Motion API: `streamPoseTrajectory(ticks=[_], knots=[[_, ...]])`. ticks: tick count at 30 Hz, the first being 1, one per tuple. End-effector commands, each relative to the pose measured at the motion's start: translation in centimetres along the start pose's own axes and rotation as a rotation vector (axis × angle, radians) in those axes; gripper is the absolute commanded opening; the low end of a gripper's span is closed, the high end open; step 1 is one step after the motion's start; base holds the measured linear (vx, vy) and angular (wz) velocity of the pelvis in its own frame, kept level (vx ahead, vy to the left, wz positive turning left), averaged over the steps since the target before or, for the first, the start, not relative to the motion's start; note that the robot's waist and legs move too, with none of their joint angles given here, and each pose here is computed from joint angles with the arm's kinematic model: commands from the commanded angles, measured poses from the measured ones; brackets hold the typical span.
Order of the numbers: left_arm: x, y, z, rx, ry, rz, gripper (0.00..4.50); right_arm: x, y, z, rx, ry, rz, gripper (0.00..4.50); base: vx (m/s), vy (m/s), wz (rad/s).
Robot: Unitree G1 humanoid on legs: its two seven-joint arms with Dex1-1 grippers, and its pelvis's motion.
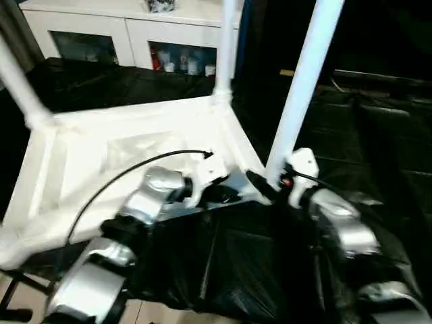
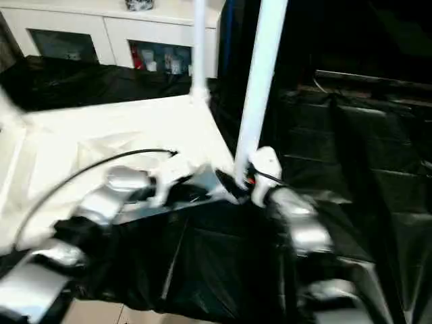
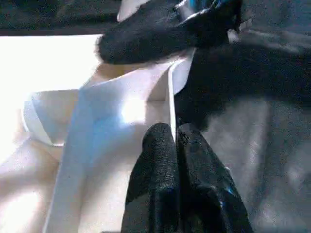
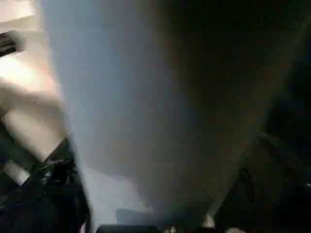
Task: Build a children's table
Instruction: Rotate leg to tighten
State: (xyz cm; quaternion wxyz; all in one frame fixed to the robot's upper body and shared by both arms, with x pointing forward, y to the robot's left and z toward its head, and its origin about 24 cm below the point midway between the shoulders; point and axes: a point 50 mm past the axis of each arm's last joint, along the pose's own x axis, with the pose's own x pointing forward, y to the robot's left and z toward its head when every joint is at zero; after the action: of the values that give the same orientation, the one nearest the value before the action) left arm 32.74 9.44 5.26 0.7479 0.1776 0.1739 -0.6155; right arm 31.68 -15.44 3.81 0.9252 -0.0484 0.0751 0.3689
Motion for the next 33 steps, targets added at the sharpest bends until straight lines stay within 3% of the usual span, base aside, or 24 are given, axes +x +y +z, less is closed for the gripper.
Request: streamPoseTrajectory(ticks=[1, 8, 22, 29, 33], knots=[[-0.1, -0.5, 0.0, 0.028, 0.009, -0.068, 0.0, -0.2, 0.6, 0.3, 0.0, 0.001, 0.101, 4.35, 0.0, 0.0, 0.0], [-1.6, -1.1, -0.6, 0.057, 0.034, -0.173, 0.0, -2.3, 2.0, 0.3, -0.005, 0.066, 0.397, 4.35, 0.0, 0.0, 0.0], [-2.7, -1.5, -1.1, 0.064, 0.07, -0.255, 0.0, -3.3, 2.8, 0.4, 0.04, 0.15, 0.578, 3.13, 0.0, 0.0, 0.0], [-2.3, -1.6, -1.3, 0.035, 0.065, -0.229, 0.0, -3.3, 3.6, -0.9, 0.094, 0.157, 0.523, 2.65, 0.0, 0.0, 0.0], [-0.4, -1.4, -0.9, -0.018, 0.051, -0.139, 0.0, -1.8, 3.2, -2.0, 0.17, 0.1, 0.253, 2.57, 0.0, 0.0, 0.0]])
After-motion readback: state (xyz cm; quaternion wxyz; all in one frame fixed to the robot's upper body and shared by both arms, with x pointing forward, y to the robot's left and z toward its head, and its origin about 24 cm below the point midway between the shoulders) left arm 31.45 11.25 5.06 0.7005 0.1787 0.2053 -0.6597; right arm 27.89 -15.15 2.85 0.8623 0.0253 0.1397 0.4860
